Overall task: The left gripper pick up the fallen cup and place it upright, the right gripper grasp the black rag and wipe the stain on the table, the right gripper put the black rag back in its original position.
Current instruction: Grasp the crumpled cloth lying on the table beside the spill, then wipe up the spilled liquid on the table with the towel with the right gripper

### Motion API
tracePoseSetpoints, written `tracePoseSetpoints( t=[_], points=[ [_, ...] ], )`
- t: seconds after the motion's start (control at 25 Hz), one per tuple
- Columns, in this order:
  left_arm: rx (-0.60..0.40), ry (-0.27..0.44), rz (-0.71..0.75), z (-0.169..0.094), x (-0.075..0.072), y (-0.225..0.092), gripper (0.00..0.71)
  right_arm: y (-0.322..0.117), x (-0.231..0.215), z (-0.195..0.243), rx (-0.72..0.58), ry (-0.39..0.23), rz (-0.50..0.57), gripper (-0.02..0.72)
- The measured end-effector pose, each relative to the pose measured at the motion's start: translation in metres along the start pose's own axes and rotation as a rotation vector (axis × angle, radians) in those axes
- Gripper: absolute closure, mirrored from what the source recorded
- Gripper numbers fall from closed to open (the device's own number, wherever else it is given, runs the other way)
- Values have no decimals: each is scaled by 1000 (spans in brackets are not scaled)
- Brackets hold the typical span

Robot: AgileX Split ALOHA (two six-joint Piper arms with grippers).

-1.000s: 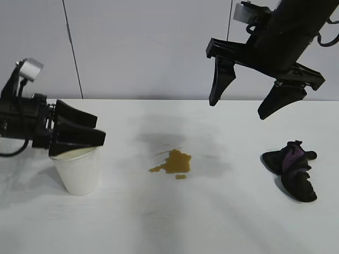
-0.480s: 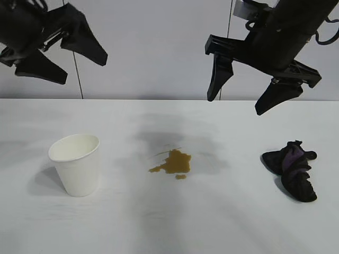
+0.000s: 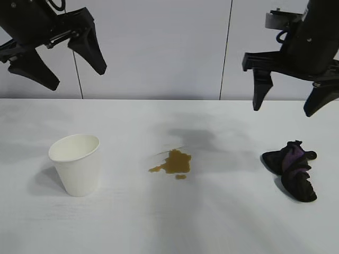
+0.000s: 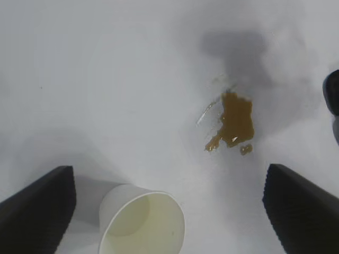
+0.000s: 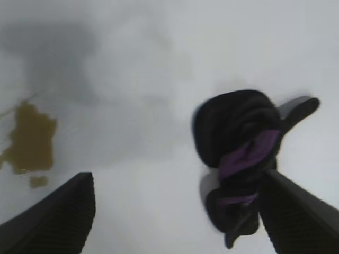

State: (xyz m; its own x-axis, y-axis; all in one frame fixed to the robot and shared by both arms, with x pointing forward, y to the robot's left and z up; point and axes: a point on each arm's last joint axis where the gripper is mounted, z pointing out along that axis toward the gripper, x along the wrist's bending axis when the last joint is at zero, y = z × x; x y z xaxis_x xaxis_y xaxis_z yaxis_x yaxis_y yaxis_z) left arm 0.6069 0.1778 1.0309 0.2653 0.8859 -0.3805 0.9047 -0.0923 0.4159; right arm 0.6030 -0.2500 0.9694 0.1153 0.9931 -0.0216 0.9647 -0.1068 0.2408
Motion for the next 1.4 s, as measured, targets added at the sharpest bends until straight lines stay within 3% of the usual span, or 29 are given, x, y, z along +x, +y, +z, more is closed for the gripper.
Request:
tracePoseSetpoints(
  t=[0.24,0.36,0.44,0.64,0.8,0.92,1.04,1.2,1.4],
  points=[
    [0,0,0,0,0,0,17,-2,0,30,70,-37,-24,127],
    [0,0,0,0,0,0,17,-5,1,49,114,-53,-34,166],
    [0,0,0,0,0,0,17,-7,1,60,142,-61,-29,231],
    [-1,0,0,0,0,0,17,-8,2,69,150,-65,-7,589],
    [-1,0,0,0,0,0,17,-6,4,66,127,-50,2,603],
    [-1,0,0,0,0,0,17,-5,20,51,89,10,-9,603],
    [-1,0,0,0,0,0,17,-2,50,23,20,116,-35,603],
    [1,0,0,0,0,0,17,-1,98,1,-82,221,-121,603],
    [2,0,0,0,0,0,17,-17,146,6,-142,291,-214,603]
  ],
)
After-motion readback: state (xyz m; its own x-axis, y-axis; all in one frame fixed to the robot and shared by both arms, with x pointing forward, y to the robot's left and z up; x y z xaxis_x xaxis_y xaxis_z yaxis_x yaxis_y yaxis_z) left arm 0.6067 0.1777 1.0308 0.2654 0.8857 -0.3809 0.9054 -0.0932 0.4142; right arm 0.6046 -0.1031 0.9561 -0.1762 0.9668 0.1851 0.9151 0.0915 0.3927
